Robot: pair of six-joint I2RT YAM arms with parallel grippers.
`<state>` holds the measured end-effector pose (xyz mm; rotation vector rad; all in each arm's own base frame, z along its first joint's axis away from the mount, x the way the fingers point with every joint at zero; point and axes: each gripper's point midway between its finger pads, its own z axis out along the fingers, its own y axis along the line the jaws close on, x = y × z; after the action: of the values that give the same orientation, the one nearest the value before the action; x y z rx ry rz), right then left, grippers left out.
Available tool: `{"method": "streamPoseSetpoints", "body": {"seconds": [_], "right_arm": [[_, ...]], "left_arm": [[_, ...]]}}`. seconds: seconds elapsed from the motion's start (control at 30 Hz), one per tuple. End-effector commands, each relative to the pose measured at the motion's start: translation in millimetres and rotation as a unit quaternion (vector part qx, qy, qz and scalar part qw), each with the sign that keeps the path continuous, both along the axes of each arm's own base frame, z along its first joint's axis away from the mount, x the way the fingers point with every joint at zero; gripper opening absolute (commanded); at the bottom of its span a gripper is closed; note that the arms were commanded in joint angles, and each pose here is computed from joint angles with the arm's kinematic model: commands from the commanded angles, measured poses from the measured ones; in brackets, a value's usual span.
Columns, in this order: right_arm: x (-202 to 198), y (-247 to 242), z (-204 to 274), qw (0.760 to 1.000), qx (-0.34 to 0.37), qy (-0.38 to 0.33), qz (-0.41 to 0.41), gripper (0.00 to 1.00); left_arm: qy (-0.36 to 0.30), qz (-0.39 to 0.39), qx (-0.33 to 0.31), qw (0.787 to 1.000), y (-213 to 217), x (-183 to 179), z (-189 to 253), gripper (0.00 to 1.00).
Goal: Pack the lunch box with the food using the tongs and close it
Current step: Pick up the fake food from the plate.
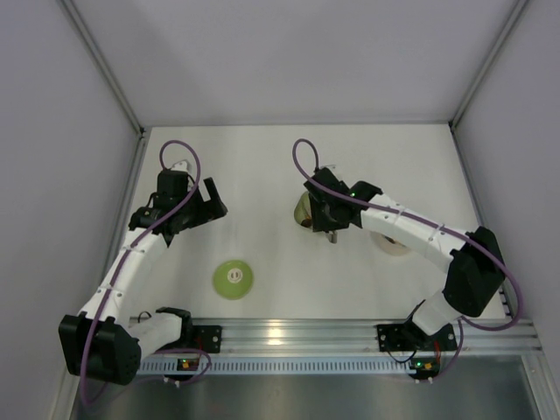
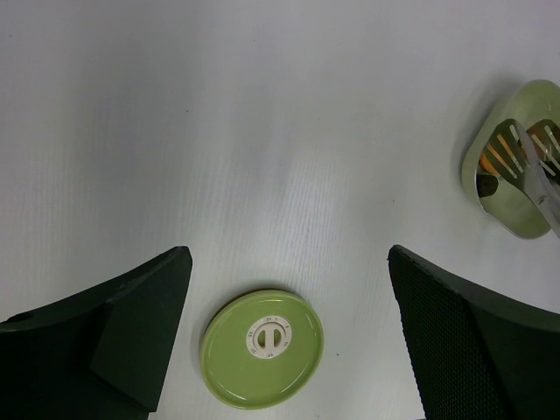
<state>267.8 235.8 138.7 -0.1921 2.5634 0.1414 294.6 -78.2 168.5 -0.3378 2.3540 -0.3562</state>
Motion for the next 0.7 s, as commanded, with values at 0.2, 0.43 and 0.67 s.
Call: {"method": "streamPoseSetpoints", "body": {"seconds": [0.2, 0.43, 0.67], "right_arm": [[-15, -4, -8, 1.0, -0.011, 0.011, 0.018, 0.43], [-19, -4, -8, 1.0, -0.009, 0.014, 0.022, 0.4], [-19, -6, -3, 1.0, -0.009, 0.007, 0.02, 0.34]], "left_arm": [[-0.026, 0.002, 0.0, 1.0, 0, 9, 8, 0.99], [-0.025, 0.001, -0.001, 1.0, -1, 9, 8, 0.99], [-0.025, 0.001, -0.001, 1.0, -1, 9, 8, 0.99]]}}
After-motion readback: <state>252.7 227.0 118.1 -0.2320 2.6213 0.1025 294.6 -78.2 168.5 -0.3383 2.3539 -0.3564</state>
